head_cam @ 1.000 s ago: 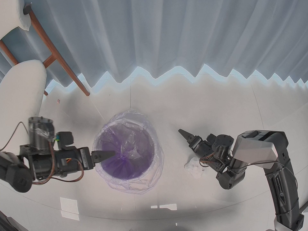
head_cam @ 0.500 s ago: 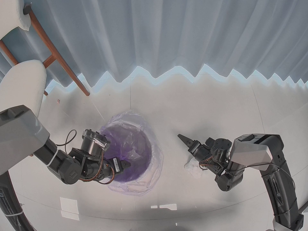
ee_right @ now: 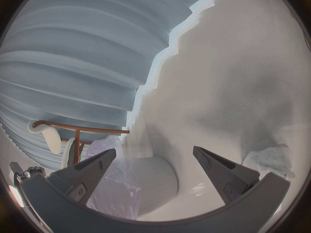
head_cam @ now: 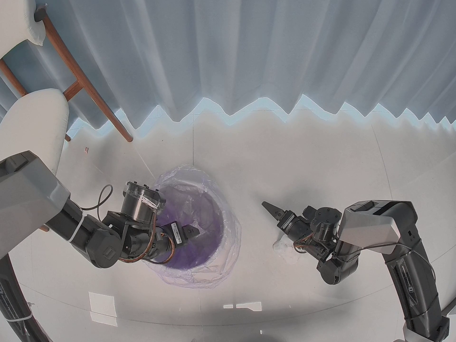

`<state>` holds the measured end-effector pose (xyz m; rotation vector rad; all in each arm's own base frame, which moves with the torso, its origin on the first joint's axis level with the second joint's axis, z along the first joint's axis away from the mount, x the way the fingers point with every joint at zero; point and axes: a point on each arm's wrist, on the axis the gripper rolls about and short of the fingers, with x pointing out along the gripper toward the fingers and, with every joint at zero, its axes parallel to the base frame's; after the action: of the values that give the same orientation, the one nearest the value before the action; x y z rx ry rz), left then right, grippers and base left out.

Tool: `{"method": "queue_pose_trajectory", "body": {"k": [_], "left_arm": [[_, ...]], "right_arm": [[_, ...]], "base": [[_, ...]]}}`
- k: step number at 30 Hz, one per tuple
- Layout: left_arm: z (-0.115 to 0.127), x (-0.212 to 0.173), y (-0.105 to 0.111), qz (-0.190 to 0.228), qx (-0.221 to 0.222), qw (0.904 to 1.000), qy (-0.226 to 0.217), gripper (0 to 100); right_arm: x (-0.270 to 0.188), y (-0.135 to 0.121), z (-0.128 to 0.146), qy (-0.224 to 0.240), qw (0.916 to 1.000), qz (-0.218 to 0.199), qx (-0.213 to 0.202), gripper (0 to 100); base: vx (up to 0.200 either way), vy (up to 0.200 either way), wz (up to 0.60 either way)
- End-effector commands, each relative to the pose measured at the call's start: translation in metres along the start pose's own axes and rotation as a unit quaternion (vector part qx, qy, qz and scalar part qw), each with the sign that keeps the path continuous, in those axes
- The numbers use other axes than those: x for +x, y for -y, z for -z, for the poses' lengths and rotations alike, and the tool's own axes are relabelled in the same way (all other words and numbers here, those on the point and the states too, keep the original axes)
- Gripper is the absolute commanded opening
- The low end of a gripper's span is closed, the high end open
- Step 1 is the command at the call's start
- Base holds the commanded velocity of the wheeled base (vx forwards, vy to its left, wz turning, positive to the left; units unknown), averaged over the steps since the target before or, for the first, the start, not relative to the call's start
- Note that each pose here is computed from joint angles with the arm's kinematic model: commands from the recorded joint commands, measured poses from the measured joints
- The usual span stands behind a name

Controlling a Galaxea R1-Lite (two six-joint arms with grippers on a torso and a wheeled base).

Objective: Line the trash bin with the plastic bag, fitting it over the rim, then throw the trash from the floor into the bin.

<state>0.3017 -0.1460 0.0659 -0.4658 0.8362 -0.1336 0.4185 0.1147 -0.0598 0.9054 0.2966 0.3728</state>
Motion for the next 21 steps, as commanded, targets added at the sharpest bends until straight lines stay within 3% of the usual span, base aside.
{"method": "queue_pose_trajectory", "body": {"k": [1,12,21], "left_arm": [[0.003,-0.021,0.005,0.014,-0.011,0.9998,0.008,100],[0.026,-0.067,-0.007,-0.019,-0.034,0.9982,-0.046,100],[0.05,-0.038,-0.027,-0.076,-0.041,0.9913,-0.1,100]], "right_arm": [[0.0,-0.001,0.0,0.004,1.0,-0.006,-0.002,100],[0.003,0.002,0.002,0.004,0.9999,-0.007,-0.011,100],[0.003,0.004,0.003,0.005,0.9999,-0.004,-0.012,100]], "base": [[0.0,0.0,0.0],[0.0,0.0,0.0],[0.0,0.0,0.0]]}}
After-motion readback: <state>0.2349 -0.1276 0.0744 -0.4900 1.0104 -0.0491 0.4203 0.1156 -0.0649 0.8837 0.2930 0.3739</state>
